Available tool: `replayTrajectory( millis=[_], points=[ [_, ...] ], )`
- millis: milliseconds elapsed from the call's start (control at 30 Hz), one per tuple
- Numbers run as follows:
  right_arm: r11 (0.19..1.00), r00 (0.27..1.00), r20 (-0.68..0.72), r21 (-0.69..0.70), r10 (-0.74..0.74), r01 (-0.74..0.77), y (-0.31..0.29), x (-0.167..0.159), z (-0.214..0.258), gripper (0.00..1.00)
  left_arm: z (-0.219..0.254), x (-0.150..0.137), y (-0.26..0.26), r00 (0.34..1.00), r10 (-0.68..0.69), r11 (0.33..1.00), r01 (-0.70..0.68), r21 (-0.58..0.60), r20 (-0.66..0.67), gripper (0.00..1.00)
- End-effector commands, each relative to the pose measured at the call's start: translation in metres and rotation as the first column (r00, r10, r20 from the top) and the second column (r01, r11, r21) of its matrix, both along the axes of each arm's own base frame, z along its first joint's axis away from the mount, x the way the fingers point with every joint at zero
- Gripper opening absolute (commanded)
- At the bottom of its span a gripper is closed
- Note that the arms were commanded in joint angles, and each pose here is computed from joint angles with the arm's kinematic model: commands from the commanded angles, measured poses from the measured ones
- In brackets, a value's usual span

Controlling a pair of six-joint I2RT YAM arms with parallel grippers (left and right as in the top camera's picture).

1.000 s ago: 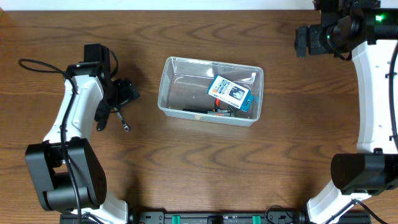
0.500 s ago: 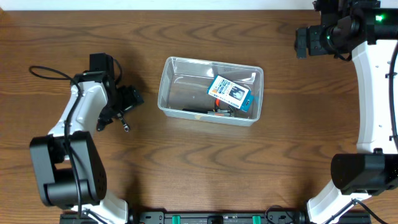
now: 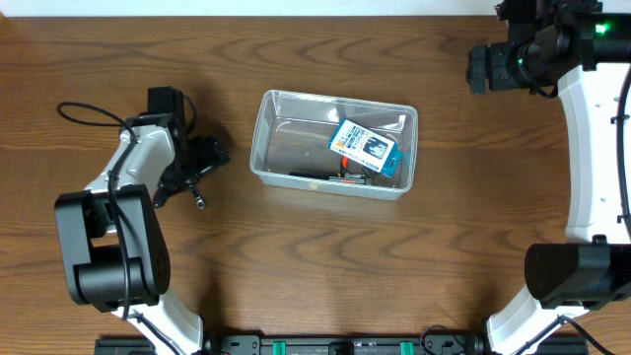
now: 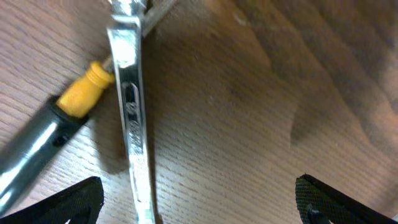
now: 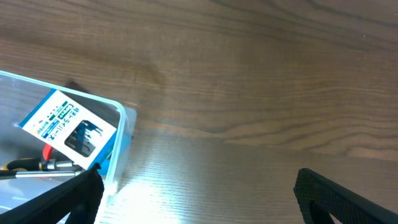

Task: Pack container
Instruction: 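Move the left gripper over the silver wrench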

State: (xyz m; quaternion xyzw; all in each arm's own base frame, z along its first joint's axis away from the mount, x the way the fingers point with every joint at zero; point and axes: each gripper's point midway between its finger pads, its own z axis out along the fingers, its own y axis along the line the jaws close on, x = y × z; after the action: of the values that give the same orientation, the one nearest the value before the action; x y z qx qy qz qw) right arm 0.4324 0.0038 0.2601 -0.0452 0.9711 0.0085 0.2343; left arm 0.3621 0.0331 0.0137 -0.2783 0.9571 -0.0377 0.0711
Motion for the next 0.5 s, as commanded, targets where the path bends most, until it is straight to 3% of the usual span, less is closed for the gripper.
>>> replayTrajectory(
  millis=[0,467],
  points=[
    [1.000,1.000,-0.017,-0.007,0.012,-0.012,-0.001,0.001,-0.006,0.99,-0.004,-0.002,0.009,1.000,0.006,1.000,-0.006,0.002,-0.005,0.98],
    [1.000,1.000,-0.016,-0.008,0.016,-0.016,-0.001,0.001,-0.006,0.99,-0.015,0.005,0.020,1.000,0.021,1.000,-0.022,0.007,0.010,0.99]
  ],
)
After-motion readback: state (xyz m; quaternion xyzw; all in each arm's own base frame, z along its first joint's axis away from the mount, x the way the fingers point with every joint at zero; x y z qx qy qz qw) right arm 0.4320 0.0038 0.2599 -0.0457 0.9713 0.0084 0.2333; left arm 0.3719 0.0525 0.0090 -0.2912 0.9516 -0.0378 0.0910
